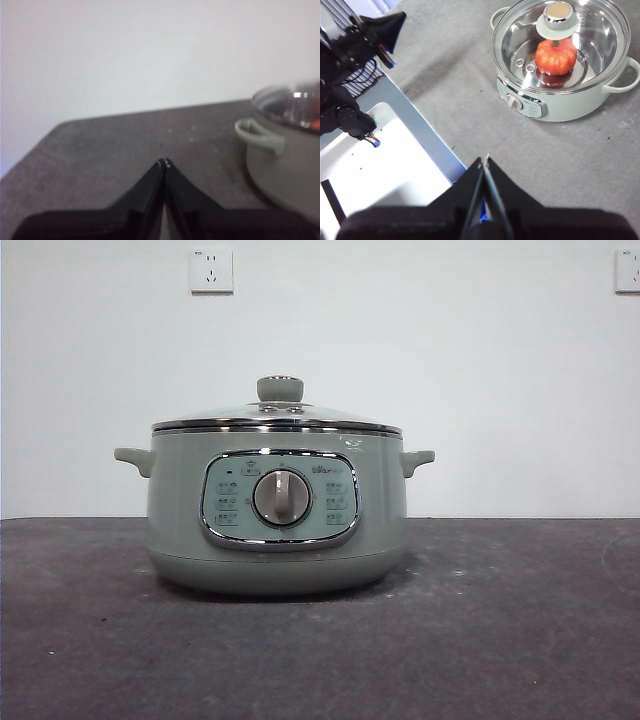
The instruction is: Pick up the pumpkin,open the lid,put the pumpkin in the pot,close the lid
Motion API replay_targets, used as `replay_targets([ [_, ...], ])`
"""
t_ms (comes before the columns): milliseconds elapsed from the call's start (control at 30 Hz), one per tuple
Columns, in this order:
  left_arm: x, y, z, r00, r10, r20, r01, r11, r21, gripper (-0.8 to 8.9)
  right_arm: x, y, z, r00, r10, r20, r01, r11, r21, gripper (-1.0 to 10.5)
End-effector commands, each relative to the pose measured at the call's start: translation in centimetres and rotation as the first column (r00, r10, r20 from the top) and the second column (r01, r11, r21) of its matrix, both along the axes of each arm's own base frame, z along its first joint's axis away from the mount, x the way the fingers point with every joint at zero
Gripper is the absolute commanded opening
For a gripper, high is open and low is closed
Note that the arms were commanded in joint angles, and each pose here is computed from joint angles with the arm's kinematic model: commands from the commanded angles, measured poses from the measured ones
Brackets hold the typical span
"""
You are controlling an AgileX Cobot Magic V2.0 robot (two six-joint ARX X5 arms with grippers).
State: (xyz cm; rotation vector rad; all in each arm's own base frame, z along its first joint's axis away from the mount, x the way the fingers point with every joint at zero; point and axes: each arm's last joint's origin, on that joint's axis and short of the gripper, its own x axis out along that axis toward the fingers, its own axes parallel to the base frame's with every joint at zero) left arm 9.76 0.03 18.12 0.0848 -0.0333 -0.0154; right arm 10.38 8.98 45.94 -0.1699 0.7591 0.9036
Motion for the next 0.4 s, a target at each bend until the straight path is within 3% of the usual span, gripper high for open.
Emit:
replay_targets([
  [33,0.1,0.0,-1.0,1.0,0.006,-0.019,-0.006,1.0,-0.013,-0.04,-0.3,-0.2,-0.1,1.0,-0.006,-0.014,0.006,1.0,-0.004,0.0],
  [400,-0.1,0.1,-3.3,0.979,0.008,-0.204,-0.017,0.999,-0.043,-0.04,-0.3,-0.2,0.0,1.0,-0.006,-0.012,0.006,1.0,-0.003,0.0],
])
